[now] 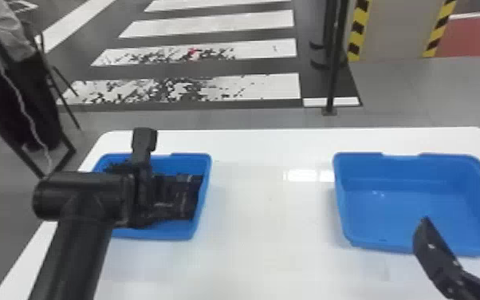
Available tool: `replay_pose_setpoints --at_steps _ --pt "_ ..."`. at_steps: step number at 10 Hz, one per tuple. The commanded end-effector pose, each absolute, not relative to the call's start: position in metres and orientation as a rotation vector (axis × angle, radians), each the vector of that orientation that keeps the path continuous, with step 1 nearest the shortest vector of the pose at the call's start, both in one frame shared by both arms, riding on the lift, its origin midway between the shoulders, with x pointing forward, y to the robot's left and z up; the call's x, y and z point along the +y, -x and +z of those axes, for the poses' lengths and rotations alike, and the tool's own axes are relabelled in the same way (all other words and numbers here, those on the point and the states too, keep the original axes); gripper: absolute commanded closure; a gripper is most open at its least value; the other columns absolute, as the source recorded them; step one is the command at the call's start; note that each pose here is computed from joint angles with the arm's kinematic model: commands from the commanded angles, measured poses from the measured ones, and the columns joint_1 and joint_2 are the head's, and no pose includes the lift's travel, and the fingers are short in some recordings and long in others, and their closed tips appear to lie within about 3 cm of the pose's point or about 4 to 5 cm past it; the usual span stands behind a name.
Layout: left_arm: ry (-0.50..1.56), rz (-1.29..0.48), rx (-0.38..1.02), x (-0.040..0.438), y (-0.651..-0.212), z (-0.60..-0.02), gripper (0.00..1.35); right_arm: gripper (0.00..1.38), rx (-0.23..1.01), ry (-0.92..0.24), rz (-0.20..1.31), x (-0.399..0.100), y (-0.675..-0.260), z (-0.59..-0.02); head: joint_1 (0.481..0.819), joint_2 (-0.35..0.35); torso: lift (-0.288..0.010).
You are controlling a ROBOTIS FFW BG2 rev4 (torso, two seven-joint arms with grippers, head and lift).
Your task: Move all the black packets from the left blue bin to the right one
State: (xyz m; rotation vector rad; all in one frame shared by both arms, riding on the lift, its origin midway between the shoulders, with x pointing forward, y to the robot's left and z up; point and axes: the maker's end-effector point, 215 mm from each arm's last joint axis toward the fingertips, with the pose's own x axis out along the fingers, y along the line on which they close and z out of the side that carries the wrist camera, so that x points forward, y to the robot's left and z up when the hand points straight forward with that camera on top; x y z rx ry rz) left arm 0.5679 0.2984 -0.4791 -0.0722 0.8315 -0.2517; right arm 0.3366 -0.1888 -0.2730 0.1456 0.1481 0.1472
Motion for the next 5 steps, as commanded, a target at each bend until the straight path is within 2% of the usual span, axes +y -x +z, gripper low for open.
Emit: replay_pose_setpoints --at_steps 1,2,3,5 --pt "0.108 -0.271 0.827 0.287 -0.566 -0.483 0.88 0.14 0.150 -0.150 0.150 -0.188 -0.336 -0.274 0.695 0.140 -0.154" --pt "0.125 -0.275 0.797 0.288 -0.569 -0.480 0.97 0.14 0.153 -0.152 0.150 -0.188 -0.336 -0.275 0.695 0.131 -0.154" --pt "0.114 -0.276 0.751 0.290 -0.575 -0.472 1.24 0.14 0.153 -0.155 0.150 -0.189 -0.336 -0.275 0.695 0.125 -0.154" --pt "0.117 -0.258 0.685 0.301 -0.571 -0.453 1.21 0.14 0.155 -0.161 0.152 -0.188 -0.335 -0.276 0.695 0.127 -0.154"
